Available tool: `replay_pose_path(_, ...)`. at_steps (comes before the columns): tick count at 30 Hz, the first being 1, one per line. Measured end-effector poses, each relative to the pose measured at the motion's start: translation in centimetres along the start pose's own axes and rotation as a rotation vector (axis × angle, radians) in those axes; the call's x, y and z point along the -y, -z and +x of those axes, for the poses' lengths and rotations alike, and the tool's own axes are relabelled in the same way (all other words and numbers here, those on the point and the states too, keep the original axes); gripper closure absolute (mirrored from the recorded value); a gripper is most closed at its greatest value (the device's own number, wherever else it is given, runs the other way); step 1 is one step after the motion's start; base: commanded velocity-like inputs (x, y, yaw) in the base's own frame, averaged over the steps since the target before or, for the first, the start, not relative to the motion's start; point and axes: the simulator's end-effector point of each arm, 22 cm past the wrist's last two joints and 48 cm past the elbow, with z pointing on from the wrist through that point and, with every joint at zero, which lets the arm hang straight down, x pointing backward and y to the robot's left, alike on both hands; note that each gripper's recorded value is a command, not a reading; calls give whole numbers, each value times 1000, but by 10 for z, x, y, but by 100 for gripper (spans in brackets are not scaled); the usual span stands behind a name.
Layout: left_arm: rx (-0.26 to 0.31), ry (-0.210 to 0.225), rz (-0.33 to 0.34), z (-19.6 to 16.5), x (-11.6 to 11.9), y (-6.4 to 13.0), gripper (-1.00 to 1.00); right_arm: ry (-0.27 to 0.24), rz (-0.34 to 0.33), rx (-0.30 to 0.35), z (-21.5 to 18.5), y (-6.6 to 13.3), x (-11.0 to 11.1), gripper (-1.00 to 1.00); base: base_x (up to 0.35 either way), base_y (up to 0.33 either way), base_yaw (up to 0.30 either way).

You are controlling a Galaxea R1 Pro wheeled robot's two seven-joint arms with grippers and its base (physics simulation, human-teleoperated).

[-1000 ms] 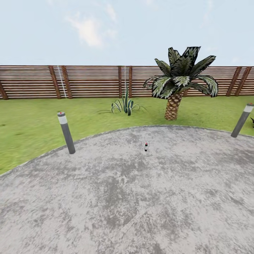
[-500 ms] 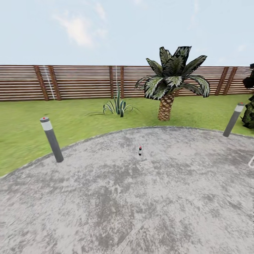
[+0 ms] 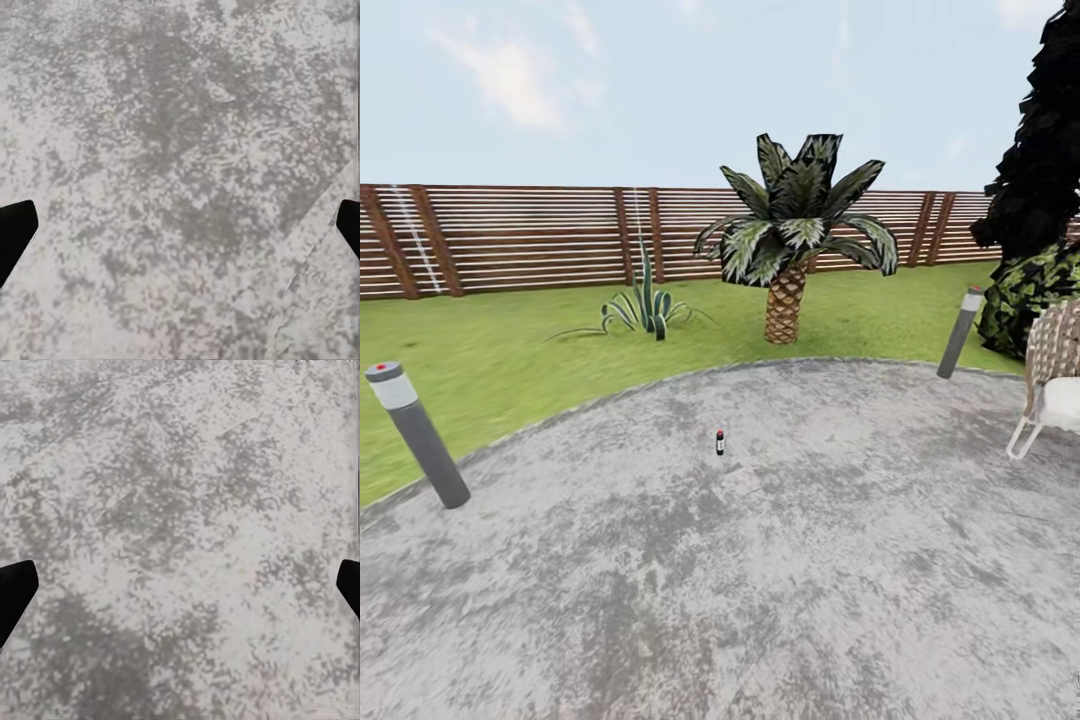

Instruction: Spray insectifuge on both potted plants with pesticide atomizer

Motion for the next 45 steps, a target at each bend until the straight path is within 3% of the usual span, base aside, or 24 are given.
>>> replay_pose_path(19, 7, 0, 0, -3, 0, 0, -100, -1, 1, 6, -3, 0, 0, -100, 295, 217, -282)
replay_pose_path(45, 7, 0, 0, -3, 0, 0, -100, -1, 0, 18, -6, 0, 0, -100, 284, 234, -14)
